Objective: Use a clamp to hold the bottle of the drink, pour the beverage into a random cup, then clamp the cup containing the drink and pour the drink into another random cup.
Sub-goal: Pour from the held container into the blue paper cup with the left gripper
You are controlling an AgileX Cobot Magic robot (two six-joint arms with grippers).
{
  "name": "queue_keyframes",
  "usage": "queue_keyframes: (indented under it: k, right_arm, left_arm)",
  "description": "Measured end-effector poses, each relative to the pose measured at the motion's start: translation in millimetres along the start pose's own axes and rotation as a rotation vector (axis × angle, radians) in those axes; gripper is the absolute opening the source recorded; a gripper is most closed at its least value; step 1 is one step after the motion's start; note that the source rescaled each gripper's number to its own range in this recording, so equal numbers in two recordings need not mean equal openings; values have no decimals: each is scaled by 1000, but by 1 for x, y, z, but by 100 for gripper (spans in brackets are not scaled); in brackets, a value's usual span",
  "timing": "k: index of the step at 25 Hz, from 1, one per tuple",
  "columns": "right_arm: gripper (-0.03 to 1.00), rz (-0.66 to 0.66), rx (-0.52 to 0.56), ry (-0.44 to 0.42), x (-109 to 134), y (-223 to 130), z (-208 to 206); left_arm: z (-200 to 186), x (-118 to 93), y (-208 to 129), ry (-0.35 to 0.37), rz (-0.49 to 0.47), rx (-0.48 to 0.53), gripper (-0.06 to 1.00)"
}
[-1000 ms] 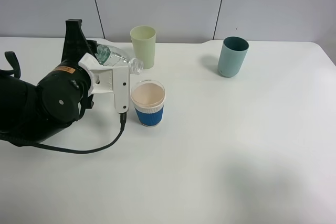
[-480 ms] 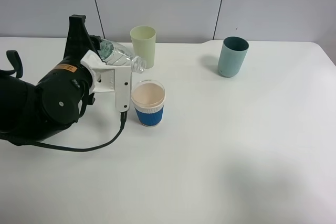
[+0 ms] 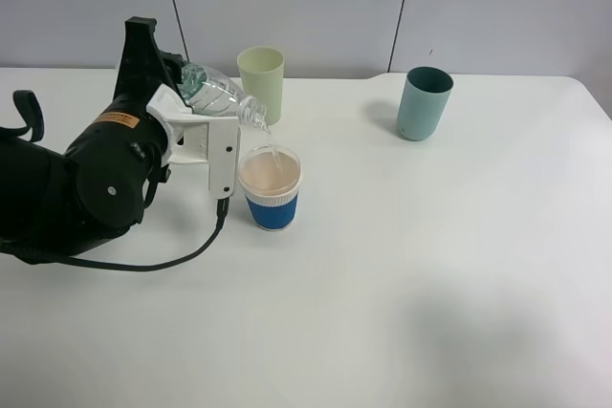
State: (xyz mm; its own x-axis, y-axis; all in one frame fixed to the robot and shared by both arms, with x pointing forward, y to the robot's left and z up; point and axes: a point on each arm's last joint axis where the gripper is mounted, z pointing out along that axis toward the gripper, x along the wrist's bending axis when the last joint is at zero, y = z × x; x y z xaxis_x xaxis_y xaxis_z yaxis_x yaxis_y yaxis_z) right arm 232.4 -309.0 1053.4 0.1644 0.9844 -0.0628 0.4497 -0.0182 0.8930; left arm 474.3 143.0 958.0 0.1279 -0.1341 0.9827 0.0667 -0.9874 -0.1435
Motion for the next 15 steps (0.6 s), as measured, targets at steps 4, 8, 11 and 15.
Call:
queue_keyframes:
  k: [4,8,11,15]
  right_arm:
    - [79,0,0,0,0,0,0]
    - [79,0,0,0,0,0,0]
    - [79,0,0,0,0,0,0]
    - [79,0,0,0,0,0,0]
  left_arm:
    - [0,0,0,5,4,3,1]
    - [0,1,-1,13,12,8,1]
    - [0,2,-1,23,12,14,1]
    - [0,3,-2,30,13,18,1]
